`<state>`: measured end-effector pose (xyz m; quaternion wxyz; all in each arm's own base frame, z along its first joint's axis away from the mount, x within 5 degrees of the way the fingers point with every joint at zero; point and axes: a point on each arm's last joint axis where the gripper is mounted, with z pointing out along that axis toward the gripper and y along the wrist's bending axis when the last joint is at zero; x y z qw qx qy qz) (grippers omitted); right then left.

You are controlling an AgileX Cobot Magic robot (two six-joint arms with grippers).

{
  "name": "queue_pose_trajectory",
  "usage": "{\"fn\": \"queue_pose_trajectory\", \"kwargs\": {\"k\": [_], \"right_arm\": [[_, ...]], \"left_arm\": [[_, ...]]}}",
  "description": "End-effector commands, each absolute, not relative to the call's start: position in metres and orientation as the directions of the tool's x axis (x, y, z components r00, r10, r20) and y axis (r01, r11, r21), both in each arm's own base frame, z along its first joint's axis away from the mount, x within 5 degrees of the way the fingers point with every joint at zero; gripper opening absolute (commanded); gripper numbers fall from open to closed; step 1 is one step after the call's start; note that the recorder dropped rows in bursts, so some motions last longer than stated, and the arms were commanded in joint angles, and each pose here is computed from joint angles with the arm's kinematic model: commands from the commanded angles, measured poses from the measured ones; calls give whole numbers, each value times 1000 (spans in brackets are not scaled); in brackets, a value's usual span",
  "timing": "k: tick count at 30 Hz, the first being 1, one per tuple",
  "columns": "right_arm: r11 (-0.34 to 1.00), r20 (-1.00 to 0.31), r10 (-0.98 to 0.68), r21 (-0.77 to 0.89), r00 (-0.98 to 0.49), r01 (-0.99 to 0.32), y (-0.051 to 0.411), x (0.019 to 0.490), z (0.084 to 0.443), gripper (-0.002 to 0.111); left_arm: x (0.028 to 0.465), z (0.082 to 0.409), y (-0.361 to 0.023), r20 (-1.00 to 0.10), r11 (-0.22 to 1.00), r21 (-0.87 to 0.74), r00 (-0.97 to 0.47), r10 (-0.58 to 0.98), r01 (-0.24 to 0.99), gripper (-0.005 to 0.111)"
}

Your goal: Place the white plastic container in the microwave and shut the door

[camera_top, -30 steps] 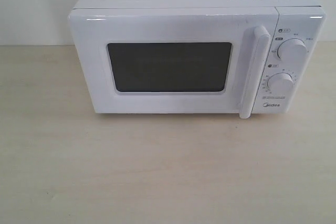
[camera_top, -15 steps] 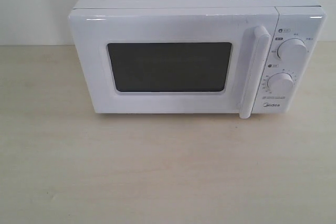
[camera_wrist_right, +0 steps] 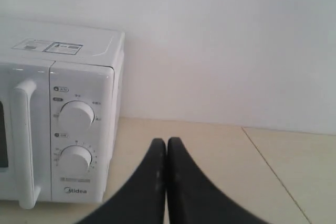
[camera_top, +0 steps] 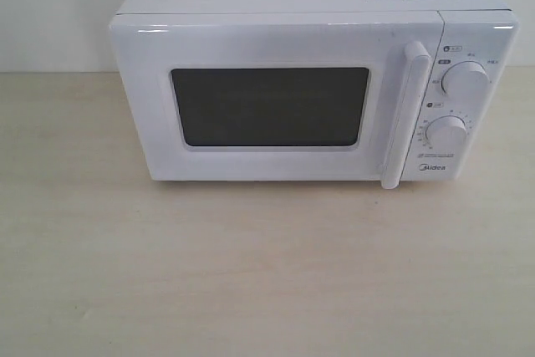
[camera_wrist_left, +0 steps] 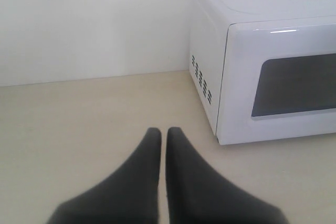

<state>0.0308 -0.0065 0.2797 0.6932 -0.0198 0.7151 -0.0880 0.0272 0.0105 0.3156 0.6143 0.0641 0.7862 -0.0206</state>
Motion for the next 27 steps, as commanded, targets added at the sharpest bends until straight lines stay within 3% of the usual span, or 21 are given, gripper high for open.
{"fn": "queue_pose_trajectory", "kwargs": {"k": [1, 7, 17, 27], "right_arm": [[991, -994, -102, -105, -46, 82, -6, 45, 243, 0], [996, -993, -59, -66, -107, 65, -5, 56, 196, 0], [994, -963, -72, -91, -259, 63, -6, 53, 182, 0], [994, -963, -74, -93, -261, 63, -6, 53, 182, 0]], "left_arm": [[27, 316, 10, -972, 991, 40, -224, 69, 130, 4], [27, 316, 10, -972, 991, 40, -224, 69, 130, 4], [27, 316, 10, -972, 991, 40, -224, 69, 130, 4], [27, 316, 10, -972, 991, 40, -224, 69, 130, 4]]}}
